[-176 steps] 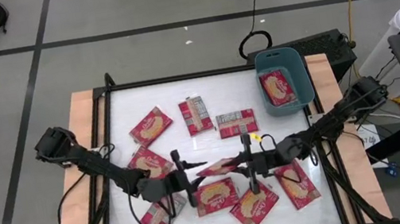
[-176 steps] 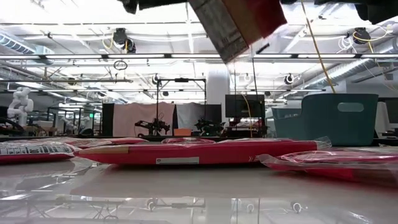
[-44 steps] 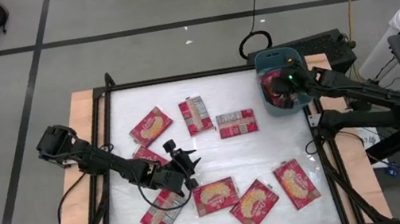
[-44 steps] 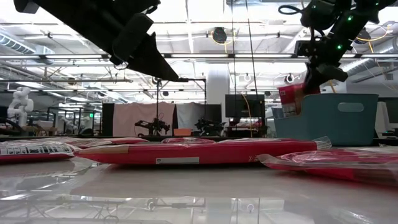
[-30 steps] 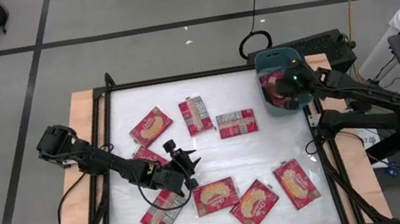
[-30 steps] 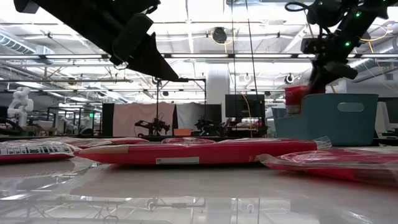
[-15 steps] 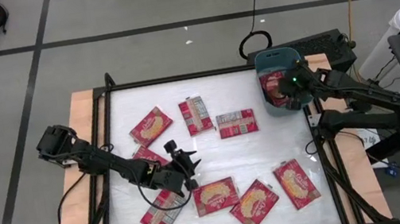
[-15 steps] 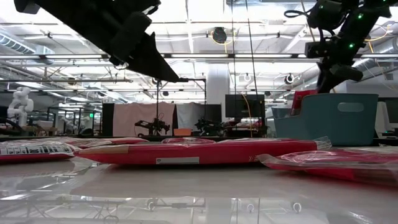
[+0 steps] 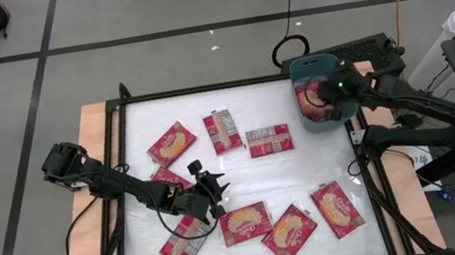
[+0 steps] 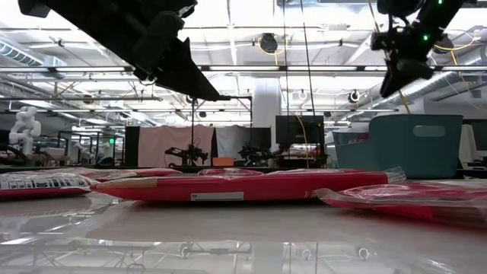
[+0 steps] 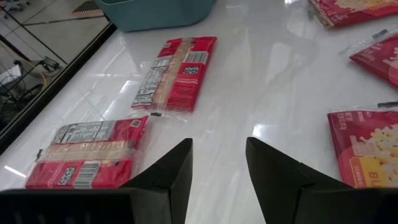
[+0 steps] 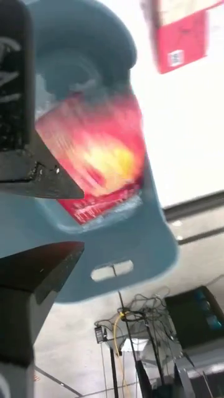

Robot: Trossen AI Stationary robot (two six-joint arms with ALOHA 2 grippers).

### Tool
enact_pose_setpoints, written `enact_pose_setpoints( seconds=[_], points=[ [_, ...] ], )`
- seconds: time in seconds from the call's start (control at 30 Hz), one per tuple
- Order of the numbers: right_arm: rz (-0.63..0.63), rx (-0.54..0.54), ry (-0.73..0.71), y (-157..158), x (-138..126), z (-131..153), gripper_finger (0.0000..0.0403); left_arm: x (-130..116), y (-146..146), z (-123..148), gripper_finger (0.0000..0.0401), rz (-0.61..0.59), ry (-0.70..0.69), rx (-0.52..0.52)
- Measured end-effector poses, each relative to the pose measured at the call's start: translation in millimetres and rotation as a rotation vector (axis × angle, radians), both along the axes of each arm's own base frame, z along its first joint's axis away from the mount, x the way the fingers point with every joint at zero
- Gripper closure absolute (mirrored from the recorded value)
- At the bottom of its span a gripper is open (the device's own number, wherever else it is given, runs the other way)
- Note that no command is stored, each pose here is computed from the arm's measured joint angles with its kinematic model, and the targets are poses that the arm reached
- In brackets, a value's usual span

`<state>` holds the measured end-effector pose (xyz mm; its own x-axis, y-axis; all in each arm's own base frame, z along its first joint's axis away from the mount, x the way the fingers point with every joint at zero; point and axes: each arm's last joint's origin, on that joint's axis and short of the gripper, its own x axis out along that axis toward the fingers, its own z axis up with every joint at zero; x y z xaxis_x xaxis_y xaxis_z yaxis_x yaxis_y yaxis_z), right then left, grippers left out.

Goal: Sort popcorn bags into baskets
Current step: Put the red popcorn bag into the blue bin

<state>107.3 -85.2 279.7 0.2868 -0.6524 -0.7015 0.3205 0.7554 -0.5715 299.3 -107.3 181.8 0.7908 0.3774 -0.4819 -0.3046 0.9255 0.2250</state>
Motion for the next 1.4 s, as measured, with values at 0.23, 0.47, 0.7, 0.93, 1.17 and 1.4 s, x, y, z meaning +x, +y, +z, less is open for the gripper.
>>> enact_pose_setpoints(
  seconds=[0.23, 0.47, 0.7, 0.93, 1.17, 1.4],
  points=[
    [-0.014, -0.007, -0.218, 5.4, 8.4, 27.6, 0.0289, 0.0, 0.0, 0.0, 0.0247, 0.0, 0.0, 0.0],
    [0.134, 0.233, -0.572, 21.9, 30.2, 40.2, 0.0289, 0.0, 0.0, 0.0, 0.0247, 0.0, 0.0, 0.001],
    [0.182, 0.322, -0.578, 44.9, 55.8, 33.7, 0.0289, 0.0, 0.0, 0.0, 0.0247, 0.0, 0.0, 0.001],
    [0.266, 0.361, -0.528, 77.5, 92.0, 18.3, 0.0289, 0.5, 1.4, 0.0, 0.0247, 0.003, 0.001, 0.002],
    [0.421, 0.43, -0.484, 122.1, 129.7, -4.8, 0.0289, -0.3, -2.6, -0.8, 0.0247, -0.046, 0.015, -0.036],
    [0.528, 0.485, -0.452, 164.6, 151.6, -29.4, 0.0289, -7.2, -19.3, -1.4, 0.0247, -0.101, 0.019, -0.055]
  ],
)
